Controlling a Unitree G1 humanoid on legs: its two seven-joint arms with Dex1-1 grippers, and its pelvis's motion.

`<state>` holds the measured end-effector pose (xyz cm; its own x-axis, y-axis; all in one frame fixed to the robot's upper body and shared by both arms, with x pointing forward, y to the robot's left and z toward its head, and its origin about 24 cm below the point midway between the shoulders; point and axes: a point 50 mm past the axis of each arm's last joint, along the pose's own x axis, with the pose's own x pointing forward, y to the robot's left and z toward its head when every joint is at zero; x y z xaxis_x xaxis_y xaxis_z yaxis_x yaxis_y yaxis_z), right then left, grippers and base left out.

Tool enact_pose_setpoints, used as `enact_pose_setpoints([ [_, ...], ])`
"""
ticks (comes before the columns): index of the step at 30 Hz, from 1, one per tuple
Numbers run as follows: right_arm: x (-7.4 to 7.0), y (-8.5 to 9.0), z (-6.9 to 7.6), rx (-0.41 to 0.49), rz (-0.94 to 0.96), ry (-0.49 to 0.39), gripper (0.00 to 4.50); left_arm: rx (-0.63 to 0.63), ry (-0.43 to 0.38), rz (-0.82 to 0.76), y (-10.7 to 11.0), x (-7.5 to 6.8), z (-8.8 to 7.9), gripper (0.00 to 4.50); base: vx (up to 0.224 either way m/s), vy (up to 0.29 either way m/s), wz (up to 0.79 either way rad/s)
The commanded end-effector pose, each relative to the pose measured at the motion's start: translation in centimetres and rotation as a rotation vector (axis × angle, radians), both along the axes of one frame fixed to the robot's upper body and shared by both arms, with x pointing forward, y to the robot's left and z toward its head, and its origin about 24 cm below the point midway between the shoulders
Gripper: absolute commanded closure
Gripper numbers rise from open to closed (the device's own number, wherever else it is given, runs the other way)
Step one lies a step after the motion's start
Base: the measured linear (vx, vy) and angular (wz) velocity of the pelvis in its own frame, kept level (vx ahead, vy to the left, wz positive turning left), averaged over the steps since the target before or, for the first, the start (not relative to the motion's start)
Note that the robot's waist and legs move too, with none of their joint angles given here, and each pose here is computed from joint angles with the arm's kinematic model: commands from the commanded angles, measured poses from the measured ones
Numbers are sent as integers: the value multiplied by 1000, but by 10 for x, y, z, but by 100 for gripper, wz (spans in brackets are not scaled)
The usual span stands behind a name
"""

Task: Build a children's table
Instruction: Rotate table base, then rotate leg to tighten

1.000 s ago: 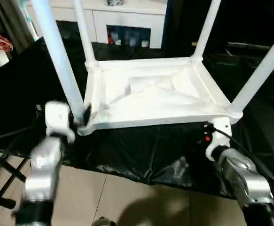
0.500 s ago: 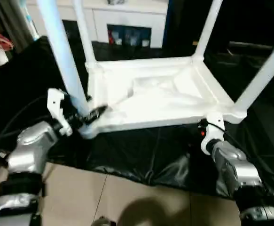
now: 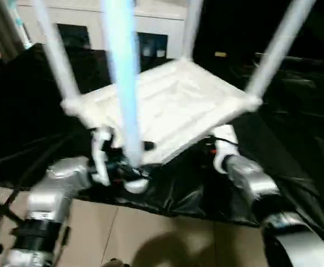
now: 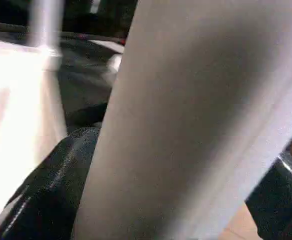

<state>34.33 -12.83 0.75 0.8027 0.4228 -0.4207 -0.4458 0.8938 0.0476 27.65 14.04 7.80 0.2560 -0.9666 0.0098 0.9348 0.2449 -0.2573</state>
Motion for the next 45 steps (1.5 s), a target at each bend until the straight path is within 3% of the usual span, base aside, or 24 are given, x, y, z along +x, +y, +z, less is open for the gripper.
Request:
enact_pose_setpoints([
  [1,3,23,6,24,91,-21,0,-22,-16,-79,-21,-4,6,10,0,0,0],
  [2,3,33,5,23,121,-18,0,-46,-26,-118,-42,-5,9,10,0,0,0],
  [8,1,41,1,17,152,-13,0,-77,-67,-156,-81,-1,13,10,0,0,0],
  [13,0,34,-4,3,128,-12,0,-42,-145,-38,-108,12,13,10,0,0,0],
  [15,0,27,-6,-6,98,-14,0,29,-190,56,-113,22,10,10,0,0,0],
  [18,-1,13,-8,-21,55,-20,0,129,-224,157,-106,36,5,10,0,0,0],
  [23,-3,-6,-9,-26,42,-32,0,212,-271,158,-82,41,-2,10,0,0,0],
  [28,-7,-22,-6,-33,81,-54,0,288,-254,47,-59,34,-12,10,0,0,0],
  [33,-15,-42,1,-39,165,-70,0,395,-194,-56,-35,23,-21,47,0,0,0],
  [35,-18,-49,4,-50,197,-78,0,422,-191,-62,-30,22,-23,83,0,0,0],
  [40,-40,-63,18,-55,387,-84,0,491,-158,-59,-17,25,-29,116,0,0,0],
  [45,-68,-68,33,-38,591,-29,0,525,-94,-74,-14,32,-31,167,0,0,0],
])
